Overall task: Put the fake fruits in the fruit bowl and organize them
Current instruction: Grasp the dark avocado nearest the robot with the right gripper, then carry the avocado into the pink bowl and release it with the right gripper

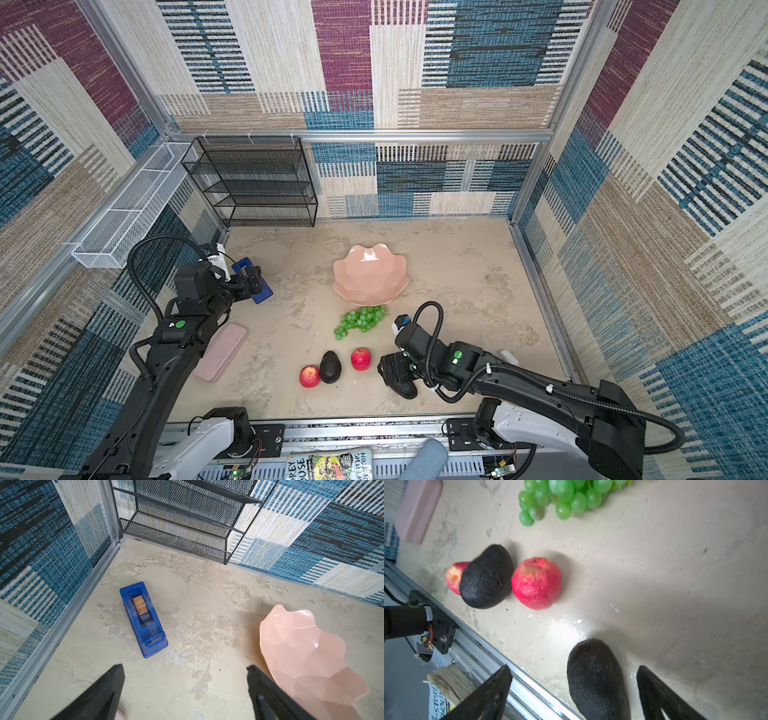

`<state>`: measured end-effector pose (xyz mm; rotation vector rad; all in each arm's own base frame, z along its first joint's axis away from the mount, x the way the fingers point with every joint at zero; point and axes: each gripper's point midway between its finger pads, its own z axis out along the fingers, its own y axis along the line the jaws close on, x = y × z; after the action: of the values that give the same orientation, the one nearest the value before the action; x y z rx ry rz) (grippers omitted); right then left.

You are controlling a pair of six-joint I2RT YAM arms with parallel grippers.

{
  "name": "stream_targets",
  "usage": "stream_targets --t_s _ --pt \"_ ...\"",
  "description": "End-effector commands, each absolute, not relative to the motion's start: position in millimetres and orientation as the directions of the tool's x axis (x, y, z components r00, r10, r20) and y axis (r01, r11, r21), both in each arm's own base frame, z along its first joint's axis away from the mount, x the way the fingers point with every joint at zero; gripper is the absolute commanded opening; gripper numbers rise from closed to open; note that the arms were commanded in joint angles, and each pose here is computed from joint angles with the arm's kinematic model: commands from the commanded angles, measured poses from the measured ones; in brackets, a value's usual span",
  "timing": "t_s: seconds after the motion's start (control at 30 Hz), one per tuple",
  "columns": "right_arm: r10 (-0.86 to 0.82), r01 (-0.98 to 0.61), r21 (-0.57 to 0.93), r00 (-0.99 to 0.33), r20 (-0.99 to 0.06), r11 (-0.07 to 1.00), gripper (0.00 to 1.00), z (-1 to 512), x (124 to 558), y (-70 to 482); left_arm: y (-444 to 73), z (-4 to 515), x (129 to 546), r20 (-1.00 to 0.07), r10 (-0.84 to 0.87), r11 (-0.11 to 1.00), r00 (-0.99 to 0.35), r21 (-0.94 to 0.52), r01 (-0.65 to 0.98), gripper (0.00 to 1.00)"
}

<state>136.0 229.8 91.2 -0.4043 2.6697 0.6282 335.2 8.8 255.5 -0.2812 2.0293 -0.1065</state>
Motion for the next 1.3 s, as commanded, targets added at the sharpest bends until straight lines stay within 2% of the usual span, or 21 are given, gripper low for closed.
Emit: stream_targets --t_s 0.0,0.17,0.3,0.43,0.57,0.77,0.9,1.13,1.27 --pt "-0.137 -0.267 0.332 -0.92 -0.367 0.905 0.96 75.0 129.6 222.3 8.1 260.0 334.0 -0.863 -0.268 0.962 -0.428 -0.221 -0.159 0.96" --pt "-0.149 -0.257 0.287 -0.925 -0.351 0.923 0.92 53.3 128.8 222.6 9.6 261.0 332.9 -0.866 -0.264 0.963 -0.424 -0.213 -0.163 0.96" --pt "-0.148 -0.243 0.243 -0.924 -0.352 0.939 0.76 43.4 133.6 220.4 10.5 261.2 332.6 -0.867 -0.259 0.964 -0.425 -0.207 -0.166 0.96" --pt "-0.12 -0.235 0.24 -0.903 -0.413 0.942 0.62 58.2 148.5 226.8 11.3 260.6 332.8 -0.867 -0.259 0.964 -0.426 -0.205 -0.171 0.96" --pt "-0.063 -0.218 0.278 -0.877 -0.477 0.936 0.54 87.9 173.5 234.2 11.8 258.5 333.2 -0.864 -0.26 0.963 -0.431 -0.203 -0.175 0.96" --pt "0.041 -0.235 0.307 -0.731 -0.681 0.922 0.53 167.0 275.5 237.5 13.8 255.5 331.5 -0.86 -0.262 0.962 -0.439 -0.197 -0.188 0.96" --pt "0.013 -0.277 0.244 -0.637 -0.771 0.929 0.53 199.2 352.7 244.0 12.3 256.7 330.6 -0.862 -0.252 0.965 -0.439 -0.192 -0.177 0.97" --pt "-0.107 -0.359 0.171 -0.638 -0.762 0.918 0.51 164.4 445.4 279.8 -0.5 242.4 308.1 -0.798 -0.261 0.965 -0.544 -0.22 -0.141 0.96" --pt "-0.146 -0.382 0.162 -0.659 -0.738 0.91 0.51 136.1 470.4 293.6 -23.7 216.4 278.1 -0.658 -0.309 0.94 -0.687 -0.319 -0.117 0.92"
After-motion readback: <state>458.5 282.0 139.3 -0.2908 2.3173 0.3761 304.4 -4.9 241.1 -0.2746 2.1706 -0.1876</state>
